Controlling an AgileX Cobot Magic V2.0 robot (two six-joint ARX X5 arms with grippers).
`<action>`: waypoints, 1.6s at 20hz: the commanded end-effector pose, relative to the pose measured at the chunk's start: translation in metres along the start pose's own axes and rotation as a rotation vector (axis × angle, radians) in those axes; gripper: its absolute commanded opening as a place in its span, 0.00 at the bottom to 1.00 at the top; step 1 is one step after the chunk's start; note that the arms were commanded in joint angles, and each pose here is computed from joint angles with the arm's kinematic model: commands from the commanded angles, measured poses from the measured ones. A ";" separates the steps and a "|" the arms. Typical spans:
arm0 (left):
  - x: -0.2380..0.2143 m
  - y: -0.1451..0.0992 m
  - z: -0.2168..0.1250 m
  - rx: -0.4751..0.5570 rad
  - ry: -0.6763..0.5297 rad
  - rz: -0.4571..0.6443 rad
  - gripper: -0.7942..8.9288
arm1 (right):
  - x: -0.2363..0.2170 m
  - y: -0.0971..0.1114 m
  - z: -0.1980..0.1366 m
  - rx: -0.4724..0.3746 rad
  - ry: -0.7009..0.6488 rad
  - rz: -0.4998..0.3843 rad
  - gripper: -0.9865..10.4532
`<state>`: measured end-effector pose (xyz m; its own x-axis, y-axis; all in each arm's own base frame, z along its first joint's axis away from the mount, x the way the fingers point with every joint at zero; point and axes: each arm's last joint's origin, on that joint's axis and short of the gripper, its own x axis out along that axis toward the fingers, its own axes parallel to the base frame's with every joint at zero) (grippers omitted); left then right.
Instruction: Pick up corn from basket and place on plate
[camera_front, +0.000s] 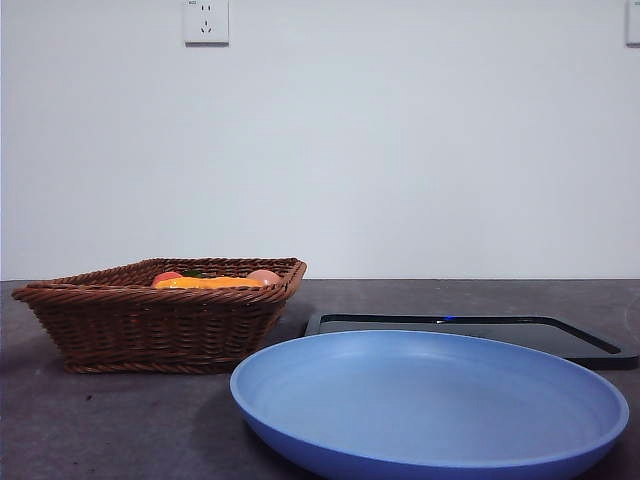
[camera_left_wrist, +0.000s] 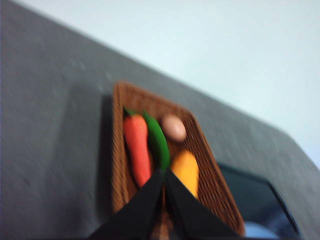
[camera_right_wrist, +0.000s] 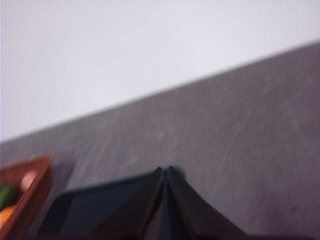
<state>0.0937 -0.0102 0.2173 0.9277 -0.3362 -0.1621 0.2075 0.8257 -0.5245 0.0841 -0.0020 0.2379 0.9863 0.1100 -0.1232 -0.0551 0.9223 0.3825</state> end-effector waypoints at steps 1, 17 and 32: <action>0.001 -0.008 0.011 0.049 0.090 -0.047 0.09 | 0.000 0.006 0.012 -0.009 0.067 0.035 0.09; 0.021 -0.025 0.041 0.072 0.557 -0.142 0.09 | 0.041 0.022 0.034 -0.017 0.762 0.173 0.09; 0.024 -0.026 0.040 0.065 0.580 -0.162 0.52 | 0.088 0.032 0.005 -0.019 0.985 0.236 0.36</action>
<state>0.1216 -0.0215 0.2552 0.5593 -0.6300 -0.5388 0.3416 0.7673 -0.5427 0.1670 0.0344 0.2398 0.3766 0.5334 -0.7574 -0.2332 0.8458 0.4798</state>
